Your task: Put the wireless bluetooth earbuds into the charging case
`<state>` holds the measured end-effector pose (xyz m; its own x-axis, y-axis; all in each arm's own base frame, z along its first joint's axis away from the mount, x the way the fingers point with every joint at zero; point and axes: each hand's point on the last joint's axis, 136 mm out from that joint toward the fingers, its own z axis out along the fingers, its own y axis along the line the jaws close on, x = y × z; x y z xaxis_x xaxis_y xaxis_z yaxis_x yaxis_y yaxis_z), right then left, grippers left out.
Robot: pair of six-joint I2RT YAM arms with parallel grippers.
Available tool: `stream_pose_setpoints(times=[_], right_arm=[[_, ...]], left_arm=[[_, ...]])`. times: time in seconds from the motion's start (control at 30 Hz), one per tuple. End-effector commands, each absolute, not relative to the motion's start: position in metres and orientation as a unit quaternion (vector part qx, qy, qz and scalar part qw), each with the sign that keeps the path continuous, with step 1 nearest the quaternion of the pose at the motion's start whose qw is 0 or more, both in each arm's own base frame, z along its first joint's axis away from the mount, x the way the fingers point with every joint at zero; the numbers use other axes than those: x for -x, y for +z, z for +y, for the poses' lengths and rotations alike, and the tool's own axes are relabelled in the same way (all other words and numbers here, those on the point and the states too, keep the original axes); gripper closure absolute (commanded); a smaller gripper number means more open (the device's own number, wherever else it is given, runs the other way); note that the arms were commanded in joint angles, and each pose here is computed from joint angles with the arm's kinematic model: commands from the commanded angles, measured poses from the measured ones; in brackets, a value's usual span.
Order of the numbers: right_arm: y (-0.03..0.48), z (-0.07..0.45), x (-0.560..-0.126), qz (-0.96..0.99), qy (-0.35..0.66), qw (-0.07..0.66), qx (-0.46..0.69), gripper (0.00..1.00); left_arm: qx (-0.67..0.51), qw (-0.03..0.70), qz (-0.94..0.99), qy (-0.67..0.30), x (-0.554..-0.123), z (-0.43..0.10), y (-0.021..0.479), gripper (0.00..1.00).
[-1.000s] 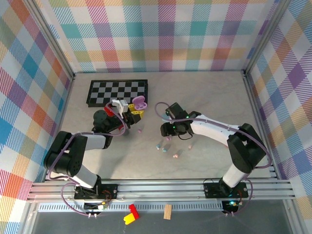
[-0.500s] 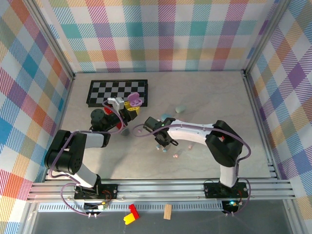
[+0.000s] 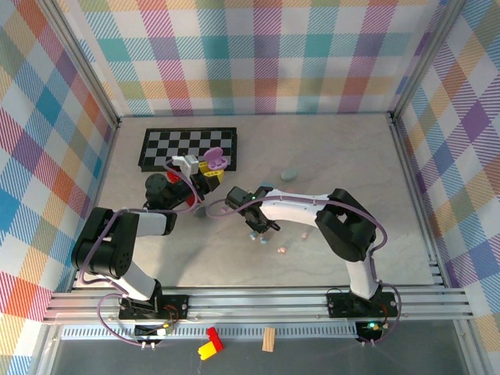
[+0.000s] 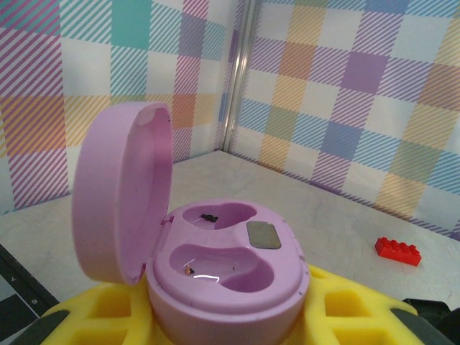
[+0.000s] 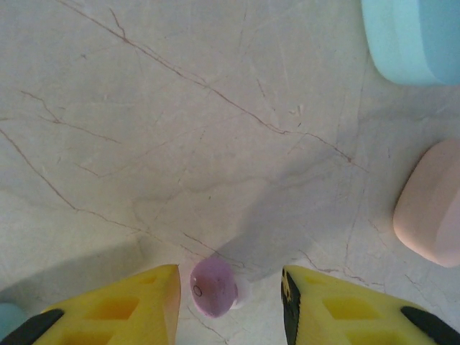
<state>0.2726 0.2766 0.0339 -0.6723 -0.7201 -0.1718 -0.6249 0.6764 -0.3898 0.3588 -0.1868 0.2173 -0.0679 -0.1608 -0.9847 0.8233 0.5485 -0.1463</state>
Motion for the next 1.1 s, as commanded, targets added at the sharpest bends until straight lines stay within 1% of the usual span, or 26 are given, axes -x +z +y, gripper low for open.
stream_pose_setpoints(times=[0.0,0.43,0.5,0.53,0.6,0.73,0.87,1.07], right_arm=[[0.033,0.279,-0.269,0.897,-0.152,0.143,0.389,0.59],[0.02,0.272,-0.264,0.896,-0.168,0.118,0.394,0.67],[0.019,0.272,-0.264,0.896,-0.168,0.117,0.393,0.7],[0.019,0.271,-0.264,0.897,-0.168,0.117,0.391,0.74],[0.021,0.271,-0.265,0.898,-0.17,0.12,0.388,0.79],[0.034,0.271,-0.267,0.902,-0.162,0.138,0.375,0.82],[0.055,0.271,-0.266,0.923,-0.104,0.155,0.337,0.82],[0.097,0.271,-0.258,0.952,0.068,0.151,0.257,0.81]], left_arm=[[-0.274,0.65,0.594,-0.388,-0.361,-0.183,0.235,0.72],[-0.275,0.65,0.592,-0.389,-0.36,-0.183,0.237,0.72],[-0.275,0.649,0.592,-0.39,-0.359,-0.183,0.236,0.72],[-0.275,0.648,0.593,-0.391,-0.359,-0.183,0.235,0.72],[-0.277,0.648,0.593,-0.391,-0.359,-0.183,0.235,0.72],[-0.281,0.649,0.593,-0.385,-0.358,-0.183,0.233,0.72],[-0.285,0.648,0.592,-0.384,-0.357,-0.184,0.231,0.72],[-0.3,0.643,0.587,-0.391,-0.353,-0.189,0.23,0.72]])
